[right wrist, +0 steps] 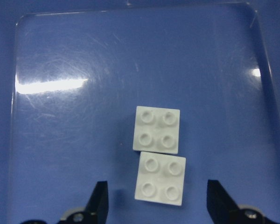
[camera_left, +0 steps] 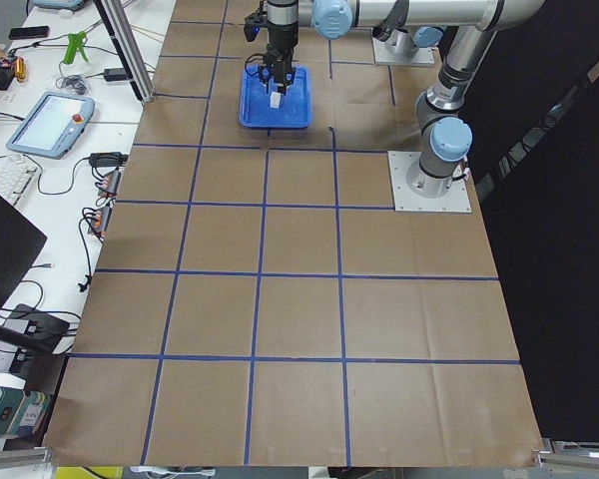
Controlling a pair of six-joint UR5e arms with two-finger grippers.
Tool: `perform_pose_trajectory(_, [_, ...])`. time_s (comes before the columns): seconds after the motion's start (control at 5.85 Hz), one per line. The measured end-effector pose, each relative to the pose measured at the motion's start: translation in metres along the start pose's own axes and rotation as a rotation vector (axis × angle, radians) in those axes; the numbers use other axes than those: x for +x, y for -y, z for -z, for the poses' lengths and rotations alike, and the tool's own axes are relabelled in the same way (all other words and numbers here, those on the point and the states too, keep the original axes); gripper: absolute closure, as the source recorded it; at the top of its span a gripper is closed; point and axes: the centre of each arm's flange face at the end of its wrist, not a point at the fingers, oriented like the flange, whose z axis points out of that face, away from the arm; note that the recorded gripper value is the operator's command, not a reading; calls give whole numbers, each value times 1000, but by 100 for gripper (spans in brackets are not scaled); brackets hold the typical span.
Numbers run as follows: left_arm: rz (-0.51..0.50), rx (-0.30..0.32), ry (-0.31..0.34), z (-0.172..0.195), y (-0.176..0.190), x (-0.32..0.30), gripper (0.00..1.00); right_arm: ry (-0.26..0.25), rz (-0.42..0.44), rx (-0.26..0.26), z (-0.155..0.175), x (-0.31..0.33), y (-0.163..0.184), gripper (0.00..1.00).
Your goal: Assemble white blocks and place on blue tray
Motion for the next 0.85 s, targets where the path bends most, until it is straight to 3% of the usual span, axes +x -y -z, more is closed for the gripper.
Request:
perform_pose_trajectory(0.51, [1,-2,-3,-2,3,-1,1,-17,-54,-11,35,5,9,0])
perform_pose_trajectory(0.85, [3,6,-4,1,4,-2,1,-24,-231,-69,90,9,16,0])
